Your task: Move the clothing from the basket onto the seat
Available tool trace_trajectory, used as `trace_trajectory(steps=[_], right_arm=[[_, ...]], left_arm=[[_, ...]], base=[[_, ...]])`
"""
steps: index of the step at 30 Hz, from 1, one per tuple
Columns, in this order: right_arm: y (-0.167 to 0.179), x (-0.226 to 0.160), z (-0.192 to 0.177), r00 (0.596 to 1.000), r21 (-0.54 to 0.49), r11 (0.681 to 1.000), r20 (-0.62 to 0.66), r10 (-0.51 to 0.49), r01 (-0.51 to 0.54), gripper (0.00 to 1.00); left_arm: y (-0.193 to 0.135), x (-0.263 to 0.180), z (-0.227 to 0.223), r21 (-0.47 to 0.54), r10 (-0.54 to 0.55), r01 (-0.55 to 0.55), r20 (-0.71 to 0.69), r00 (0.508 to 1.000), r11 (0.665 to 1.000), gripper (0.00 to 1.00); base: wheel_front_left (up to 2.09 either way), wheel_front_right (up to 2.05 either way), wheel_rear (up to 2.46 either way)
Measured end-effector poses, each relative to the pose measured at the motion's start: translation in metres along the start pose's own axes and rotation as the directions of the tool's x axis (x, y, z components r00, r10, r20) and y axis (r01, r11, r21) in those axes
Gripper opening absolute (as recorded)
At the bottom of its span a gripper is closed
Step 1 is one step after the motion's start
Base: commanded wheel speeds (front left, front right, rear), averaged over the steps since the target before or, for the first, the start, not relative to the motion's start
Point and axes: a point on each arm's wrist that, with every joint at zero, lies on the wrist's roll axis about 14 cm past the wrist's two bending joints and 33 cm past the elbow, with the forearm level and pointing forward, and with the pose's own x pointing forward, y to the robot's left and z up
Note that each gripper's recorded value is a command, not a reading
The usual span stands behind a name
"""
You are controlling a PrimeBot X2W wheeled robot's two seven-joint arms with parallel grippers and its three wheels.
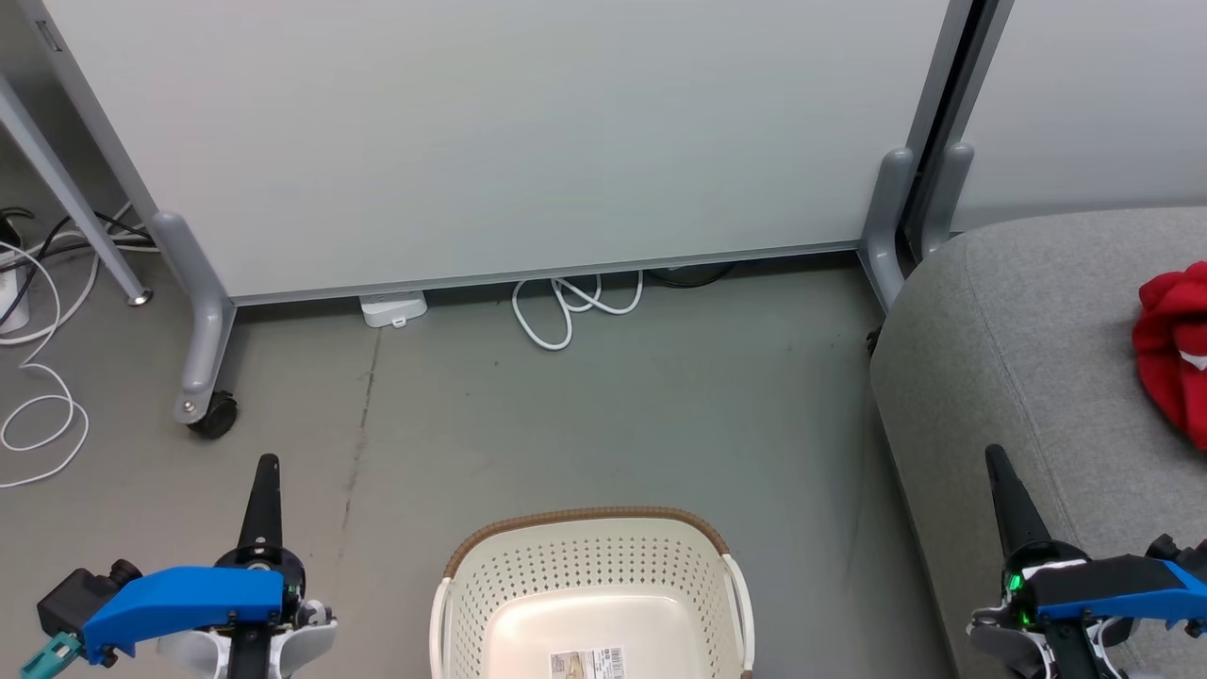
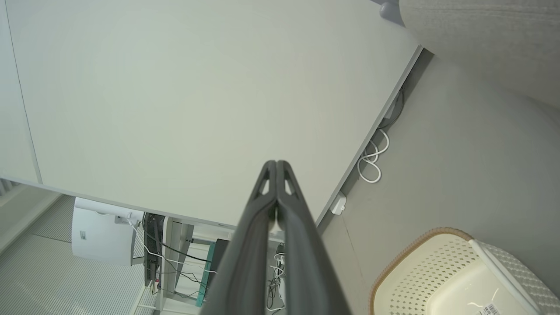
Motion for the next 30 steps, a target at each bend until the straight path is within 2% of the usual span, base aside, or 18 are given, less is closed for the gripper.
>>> trace_trajectory(steps=[13,30], right_arm=[[0.003,-0.001,0.003,1.000,0.110,0.994,0.000,0.011,-0.011,0.00],[0.010,0.000,0.009,0.999,0.236,0.971,0.008,0.039,-0.039,0.00]], left_arm=[[-0.007,0.002,0.000,-0.113,-0.025,0.024,-0.009,1.000,0.993,0.00],[-0.016,0.004,0.003,-0.241,-0.057,0.053,-0.012,0.998,0.969,0.00]], base=[[0.00,0.00,0.00],[0.00,0.00,0.00]])
